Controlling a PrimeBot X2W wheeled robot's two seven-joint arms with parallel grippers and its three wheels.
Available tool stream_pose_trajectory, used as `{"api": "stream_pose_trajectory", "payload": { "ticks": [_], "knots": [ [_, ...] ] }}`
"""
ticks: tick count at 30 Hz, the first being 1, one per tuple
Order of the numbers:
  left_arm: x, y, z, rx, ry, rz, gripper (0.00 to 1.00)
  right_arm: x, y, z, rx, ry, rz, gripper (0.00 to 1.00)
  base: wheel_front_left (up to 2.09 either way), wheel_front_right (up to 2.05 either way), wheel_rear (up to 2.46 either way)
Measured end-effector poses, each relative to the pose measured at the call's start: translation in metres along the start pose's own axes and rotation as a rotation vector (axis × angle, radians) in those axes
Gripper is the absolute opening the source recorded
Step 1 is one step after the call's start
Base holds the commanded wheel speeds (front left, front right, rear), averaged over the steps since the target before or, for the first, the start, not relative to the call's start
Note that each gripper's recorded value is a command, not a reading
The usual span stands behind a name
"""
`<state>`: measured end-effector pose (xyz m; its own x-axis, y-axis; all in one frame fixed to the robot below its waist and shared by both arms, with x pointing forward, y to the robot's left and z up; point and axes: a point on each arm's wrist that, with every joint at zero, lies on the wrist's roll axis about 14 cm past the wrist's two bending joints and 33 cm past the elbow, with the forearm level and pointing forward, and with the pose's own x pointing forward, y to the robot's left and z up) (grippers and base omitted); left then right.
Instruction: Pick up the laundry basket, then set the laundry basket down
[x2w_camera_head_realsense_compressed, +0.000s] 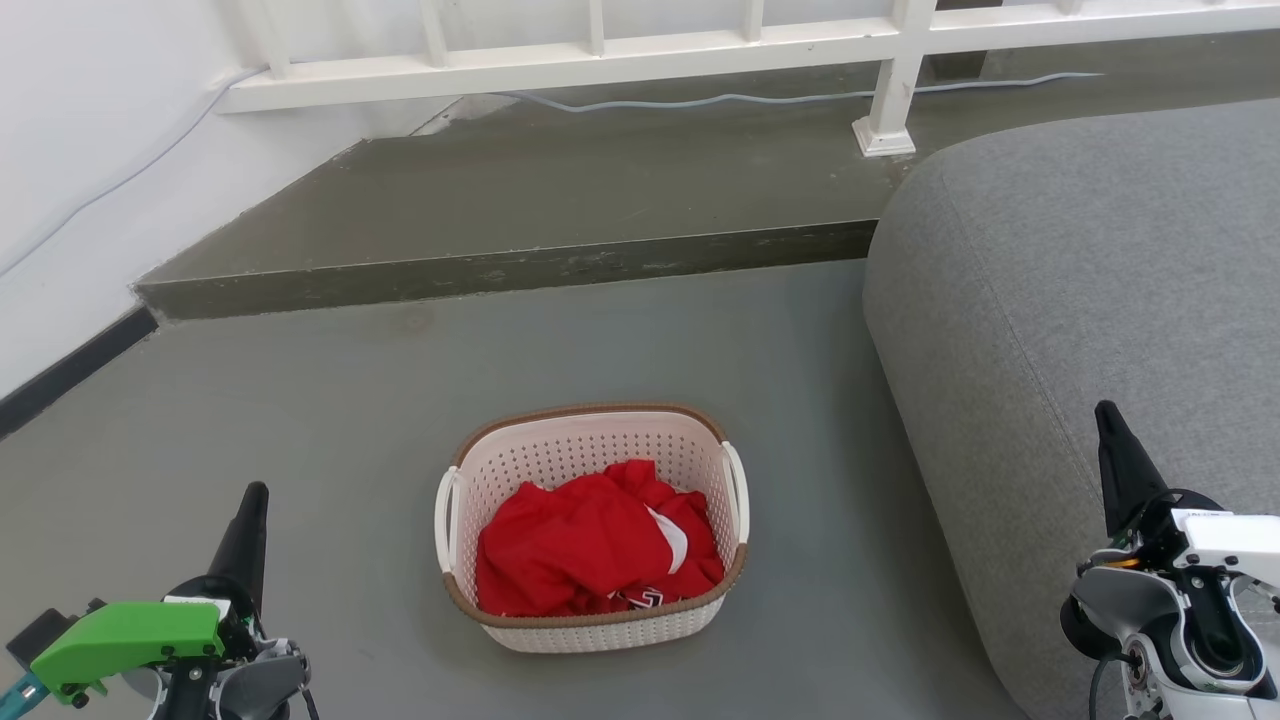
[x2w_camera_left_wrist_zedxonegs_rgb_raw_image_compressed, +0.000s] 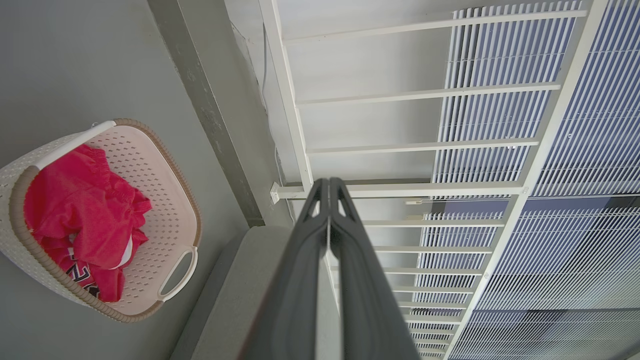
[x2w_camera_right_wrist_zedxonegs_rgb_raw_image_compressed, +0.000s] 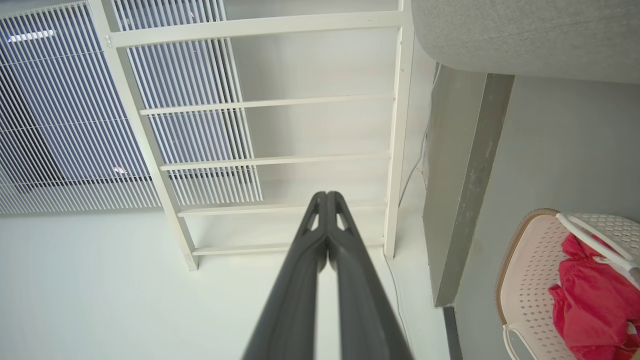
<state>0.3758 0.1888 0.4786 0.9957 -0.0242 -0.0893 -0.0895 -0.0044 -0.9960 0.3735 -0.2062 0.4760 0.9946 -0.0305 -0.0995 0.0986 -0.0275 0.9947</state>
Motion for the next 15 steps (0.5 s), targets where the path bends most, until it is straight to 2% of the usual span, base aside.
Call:
{"api": "stream_pose_trajectory", "payload": {
  "ticks": [15],
  "knots": [
    [0.0000,0.0000,-0.0001,0.000,0.000,0.000,0.00,0.0000,0.0000,0.0001,0.000,0.000,0.000,0.00,0.00,0.00,0.00]
  ]
}}
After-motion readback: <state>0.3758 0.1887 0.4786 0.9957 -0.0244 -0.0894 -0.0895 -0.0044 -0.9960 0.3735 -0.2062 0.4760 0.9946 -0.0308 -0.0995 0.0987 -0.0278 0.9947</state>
